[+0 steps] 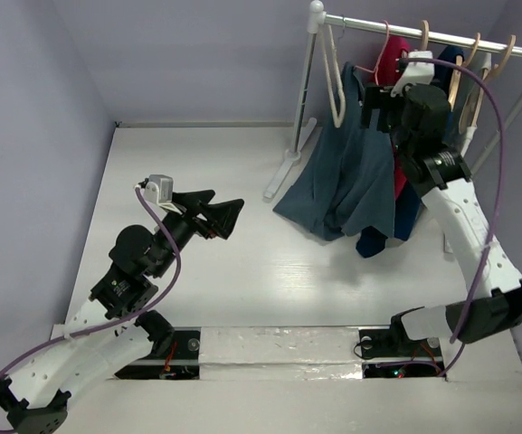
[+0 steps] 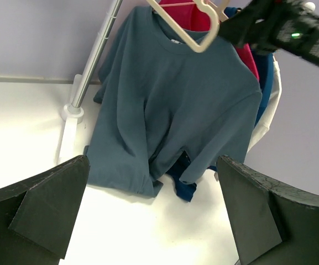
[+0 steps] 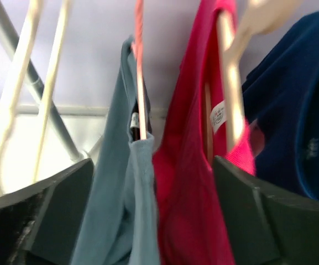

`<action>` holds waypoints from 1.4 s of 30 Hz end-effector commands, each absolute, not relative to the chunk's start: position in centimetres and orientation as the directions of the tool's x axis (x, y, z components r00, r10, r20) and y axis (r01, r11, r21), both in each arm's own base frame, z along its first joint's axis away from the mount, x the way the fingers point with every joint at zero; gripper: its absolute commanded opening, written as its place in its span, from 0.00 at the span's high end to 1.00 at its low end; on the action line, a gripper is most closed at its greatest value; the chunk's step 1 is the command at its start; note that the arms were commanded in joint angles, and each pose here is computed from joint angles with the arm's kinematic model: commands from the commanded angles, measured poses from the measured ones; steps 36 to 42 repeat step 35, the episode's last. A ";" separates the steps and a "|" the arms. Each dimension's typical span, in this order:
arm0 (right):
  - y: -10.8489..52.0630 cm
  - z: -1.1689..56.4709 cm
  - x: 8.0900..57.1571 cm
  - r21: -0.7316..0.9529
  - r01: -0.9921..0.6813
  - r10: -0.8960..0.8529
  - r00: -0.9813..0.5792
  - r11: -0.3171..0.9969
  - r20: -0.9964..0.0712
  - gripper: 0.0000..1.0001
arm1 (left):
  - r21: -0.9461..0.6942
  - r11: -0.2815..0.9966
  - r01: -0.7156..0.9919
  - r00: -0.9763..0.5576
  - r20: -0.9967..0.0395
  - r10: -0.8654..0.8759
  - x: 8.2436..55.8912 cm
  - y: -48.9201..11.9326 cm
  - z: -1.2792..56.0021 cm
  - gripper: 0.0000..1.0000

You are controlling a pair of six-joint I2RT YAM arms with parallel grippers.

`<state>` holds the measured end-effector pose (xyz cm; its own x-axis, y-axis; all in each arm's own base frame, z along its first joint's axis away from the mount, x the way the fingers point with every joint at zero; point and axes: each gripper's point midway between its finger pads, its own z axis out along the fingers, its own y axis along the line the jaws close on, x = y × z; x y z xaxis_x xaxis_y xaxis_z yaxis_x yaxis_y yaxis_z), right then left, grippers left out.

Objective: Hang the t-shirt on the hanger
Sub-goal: Place the hanger at the clothesline, then reset both arms

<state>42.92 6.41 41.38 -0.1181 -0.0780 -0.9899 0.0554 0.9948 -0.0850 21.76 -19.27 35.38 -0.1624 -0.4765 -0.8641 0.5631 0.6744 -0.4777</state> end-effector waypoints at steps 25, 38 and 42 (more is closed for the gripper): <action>6.0 42.2 4.7 0.317 -0.517 0.441 0.133 0.795 -0.888 0.00 | -0.579 0.706 0.408 -0.136 -0.803 -0.580 21.1 -14.8 40.1 0.01; 4.8 41.7 4.9 0.285 -0.459 0.395 0.164 0.842 -0.904 0.00 | -0.595 0.684 0.421 -0.170 -0.793 -0.585 20.2 -14.8 38.8 0.01; 4.8 41.7 4.9 0.285 -0.459 0.395 0.164 0.842 -0.904 0.00 | -0.595 0.684 0.421 -0.170 -0.793 -0.585 20.2 -14.8 38.8 0.01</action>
